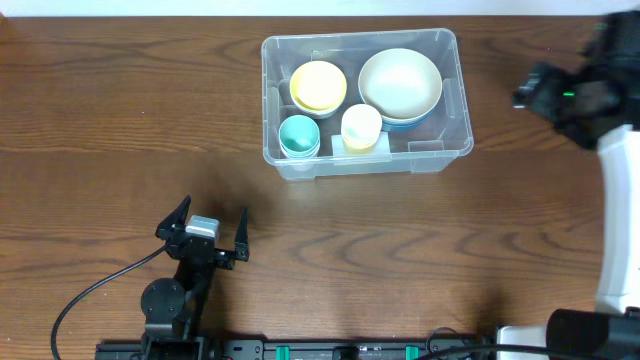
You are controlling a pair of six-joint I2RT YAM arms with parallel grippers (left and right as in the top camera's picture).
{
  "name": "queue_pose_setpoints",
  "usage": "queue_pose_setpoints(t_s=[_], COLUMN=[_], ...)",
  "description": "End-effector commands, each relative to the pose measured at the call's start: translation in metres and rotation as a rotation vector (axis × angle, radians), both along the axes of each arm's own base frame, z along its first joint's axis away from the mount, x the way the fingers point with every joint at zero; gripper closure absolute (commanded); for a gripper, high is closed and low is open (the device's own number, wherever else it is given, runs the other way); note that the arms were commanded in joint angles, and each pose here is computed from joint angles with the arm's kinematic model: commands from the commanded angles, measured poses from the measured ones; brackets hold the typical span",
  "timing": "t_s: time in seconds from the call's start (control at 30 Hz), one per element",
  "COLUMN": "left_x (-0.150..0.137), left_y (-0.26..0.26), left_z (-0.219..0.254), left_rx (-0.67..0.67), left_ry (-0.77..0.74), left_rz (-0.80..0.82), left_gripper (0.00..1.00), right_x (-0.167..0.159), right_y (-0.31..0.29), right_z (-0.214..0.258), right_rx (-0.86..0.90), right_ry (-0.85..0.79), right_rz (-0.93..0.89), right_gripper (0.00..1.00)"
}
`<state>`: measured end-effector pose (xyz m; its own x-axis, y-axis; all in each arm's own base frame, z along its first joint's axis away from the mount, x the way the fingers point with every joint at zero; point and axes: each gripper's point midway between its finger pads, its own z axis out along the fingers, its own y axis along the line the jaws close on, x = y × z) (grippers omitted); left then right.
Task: Pack container
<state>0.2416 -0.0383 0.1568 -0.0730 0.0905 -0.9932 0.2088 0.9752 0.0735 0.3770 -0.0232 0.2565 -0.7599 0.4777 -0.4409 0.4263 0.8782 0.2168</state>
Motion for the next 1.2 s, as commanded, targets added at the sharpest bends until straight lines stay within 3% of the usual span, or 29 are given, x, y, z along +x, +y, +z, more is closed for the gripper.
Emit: queue_pose_setpoints(t_s=[0.0,0.23,0.47,0.8,1.0,1.17], left_x=[-0.001,-0.001,-0.001,-0.001,-0.001,-0.001], left_y=[-0.002,-0.002,-0.002,-0.002,-0.002,-0.002], left_z=[-0.016,-0.016,-0.016,-0.015,-0.015,-0.016], left_rx=[0.005,0.005,0.005,0.005,0.005,0.005], left_ry=[0.045,0.045,0.045,0.044,0.044,0.045], left_rz=[-0.013,-0.013,-0.013,-0.013,-0.013,-0.013], left_gripper=[0.02,0.02,0.02,0.02,0.02,0.02], right_x=[-0.001,0.004,-0.013,-0.091,-0.109,-0.112], right_y=[0.044,0.071,0.06,0.014,0.0,0.01], right_z=[0.002,0.037,0.08,0.055,0.04,0.024], right_rx=[0.004,-0.169,-0.186,-0.197,-0.195,-0.169], right_ry=[-0.004,-0.158,-0.368,-0.54,-0.744,-0.89], right_rz=[0.106,0.178,0.158,0.032,-0.034,0.033], right_gripper=[0.01,0.01,0.01,0.01,0.01,0.01])
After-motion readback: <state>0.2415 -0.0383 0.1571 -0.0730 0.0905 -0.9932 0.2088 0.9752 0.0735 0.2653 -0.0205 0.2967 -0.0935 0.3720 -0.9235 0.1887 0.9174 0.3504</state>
